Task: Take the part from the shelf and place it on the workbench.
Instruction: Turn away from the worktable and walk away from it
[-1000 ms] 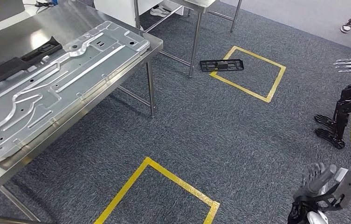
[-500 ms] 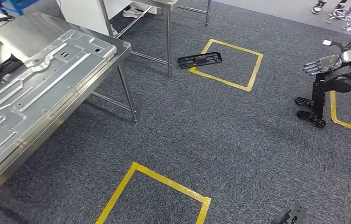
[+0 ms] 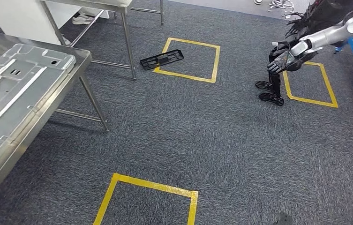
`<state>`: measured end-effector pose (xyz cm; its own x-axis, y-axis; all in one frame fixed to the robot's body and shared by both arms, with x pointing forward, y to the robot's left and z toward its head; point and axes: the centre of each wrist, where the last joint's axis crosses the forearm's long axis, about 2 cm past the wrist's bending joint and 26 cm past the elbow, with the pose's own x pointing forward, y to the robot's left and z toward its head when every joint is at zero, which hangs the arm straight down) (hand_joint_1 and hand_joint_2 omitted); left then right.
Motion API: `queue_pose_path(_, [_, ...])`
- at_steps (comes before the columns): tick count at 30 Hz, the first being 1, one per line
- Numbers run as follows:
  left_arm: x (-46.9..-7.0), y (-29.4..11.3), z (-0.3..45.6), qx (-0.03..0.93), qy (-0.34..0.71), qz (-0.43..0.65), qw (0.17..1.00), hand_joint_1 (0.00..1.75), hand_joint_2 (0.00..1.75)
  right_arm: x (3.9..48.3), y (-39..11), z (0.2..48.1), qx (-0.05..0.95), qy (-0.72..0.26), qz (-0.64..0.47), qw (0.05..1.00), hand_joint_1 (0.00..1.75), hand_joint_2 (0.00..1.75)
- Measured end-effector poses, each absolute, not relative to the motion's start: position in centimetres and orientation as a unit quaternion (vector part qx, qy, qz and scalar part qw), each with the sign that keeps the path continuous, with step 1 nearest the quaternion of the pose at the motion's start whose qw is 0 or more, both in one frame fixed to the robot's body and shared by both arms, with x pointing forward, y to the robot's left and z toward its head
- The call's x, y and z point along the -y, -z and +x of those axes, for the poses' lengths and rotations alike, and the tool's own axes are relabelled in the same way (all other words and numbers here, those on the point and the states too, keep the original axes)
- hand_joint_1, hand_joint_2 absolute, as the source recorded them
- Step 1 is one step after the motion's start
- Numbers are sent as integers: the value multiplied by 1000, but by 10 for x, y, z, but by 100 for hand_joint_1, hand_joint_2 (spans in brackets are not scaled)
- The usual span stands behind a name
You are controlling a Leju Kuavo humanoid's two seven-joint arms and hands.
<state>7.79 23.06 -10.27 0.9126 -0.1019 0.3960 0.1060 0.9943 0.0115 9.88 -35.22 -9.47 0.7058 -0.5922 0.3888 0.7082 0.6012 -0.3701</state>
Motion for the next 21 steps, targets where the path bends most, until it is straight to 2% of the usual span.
queue_pose_path(21, [-234, 102, 81, 201, 58, 2, 978, 0, 0, 343, 99, 89, 89, 323, -264, 904, 0, 0])
